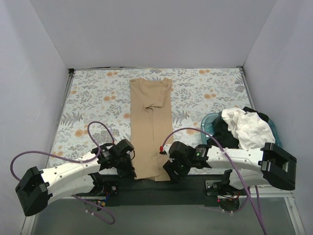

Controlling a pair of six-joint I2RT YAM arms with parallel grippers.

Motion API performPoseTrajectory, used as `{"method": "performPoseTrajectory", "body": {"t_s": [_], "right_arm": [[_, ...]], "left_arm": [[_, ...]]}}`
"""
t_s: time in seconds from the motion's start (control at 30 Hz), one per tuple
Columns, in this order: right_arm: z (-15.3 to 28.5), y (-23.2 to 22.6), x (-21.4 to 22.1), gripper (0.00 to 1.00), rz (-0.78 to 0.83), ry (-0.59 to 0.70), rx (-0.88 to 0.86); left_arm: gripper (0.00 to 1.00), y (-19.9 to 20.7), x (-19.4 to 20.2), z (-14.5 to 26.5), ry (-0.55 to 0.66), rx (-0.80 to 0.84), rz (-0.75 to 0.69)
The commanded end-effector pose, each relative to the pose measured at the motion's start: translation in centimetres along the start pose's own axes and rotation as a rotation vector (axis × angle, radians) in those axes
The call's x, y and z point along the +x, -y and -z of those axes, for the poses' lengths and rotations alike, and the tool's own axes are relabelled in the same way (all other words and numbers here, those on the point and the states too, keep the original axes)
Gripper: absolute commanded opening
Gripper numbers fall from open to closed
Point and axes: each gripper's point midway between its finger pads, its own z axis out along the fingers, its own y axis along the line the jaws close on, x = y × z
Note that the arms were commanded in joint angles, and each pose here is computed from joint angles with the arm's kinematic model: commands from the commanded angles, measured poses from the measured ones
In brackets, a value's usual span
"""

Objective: Fold and stack the t-shirts
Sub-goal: Fold the tshirt

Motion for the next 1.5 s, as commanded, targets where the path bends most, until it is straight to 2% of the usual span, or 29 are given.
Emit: {"method": "performPoseTrajectory", "body": {"t_s": [0.0,0.03,0.1,0.13,0.2,0.23,0.3,0.37,0.5,0.77,0.97,1.03,1.27,1.43,1.47], "right_arm": [[-0.7,-0.6,-0.3,0.68,-0.01,-0.004,0.006],[-0.8,-0.8,-0.3,0.6,-0.013,-0.006,-0.001],[-1.0,-0.8,-0.2,0.51,-0.016,-0.019,0.003],[-1.0,-0.9,-0.1,0.41,-0.021,-0.021,0.003],[-0.7,-0.8,0.2,0.35,-0.033,-0.021,0.016],[-0.6,-0.6,0.3,0.27,-0.039,-0.021,0.028],[-0.1,0.2,0.5,0.19,-0.051,-0.012,0.078],[0.4,0.6,0.2,0.01,-0.056,0.005,0.109],[1.4,0.4,-0.4,0.01,-0.045,0.038,0.106],[1.3,-0.2,2.1,0.01,-0.064,-0.027,0.04],[1.5,-0.3,-0.2,0.01,-0.029,0.033,0.063],[1.8,-0.1,-1.6,0.01,-0.019,0.078,0.093],[3.2,0.2,-7.2,0.01,0.055,0.214,0.185],[4.7,2.3,-12.2,0.01,0.039,0.338,0.31],[4.4,2.7,-12.4,0.01,0.047,0.326,0.323]], "left_arm": [[0.0,-0.1,0.9,0.1,-0.038,0.013,0.016],[0.0,-0.1,0.9,0.2,-0.038,0.012,0.018],[0.0,-0.1,0.8,0.2,-0.037,0.0,0.021],[0.0,-0.1,0.8,0.2,-0.038,-0.001,0.029],[0.0,-0.2,1.0,0.3,-0.042,0.0,0.037],[0.0,0.0,1.0,0.5,-0.044,0.015,0.038],[0.0,0.2,1.0,0.9,-0.042,0.019,0.039],[0.0,0.2,1.0,1.4,-0.038,0.007,0.027],[0.0,-0.7,0.8,2.5,-0.028,-0.073,0.018],[0.0,-2.8,2.3,1.5,-0.092,-0.111,0.077],[0.0,0.2,1.6,1.4,-0.068,0.024,0.059],[0.0,0.5,1.0,1.4,-0.042,0.022,0.06],[0.0,3.7,-3.1,2.5,0.16,0.076,0.059],[0.0,5.9,-8.5,4.2,0.421,0.073,0.113],[0.0,6.4,-9.4,4.5,0.46,0.075,0.117]]}}
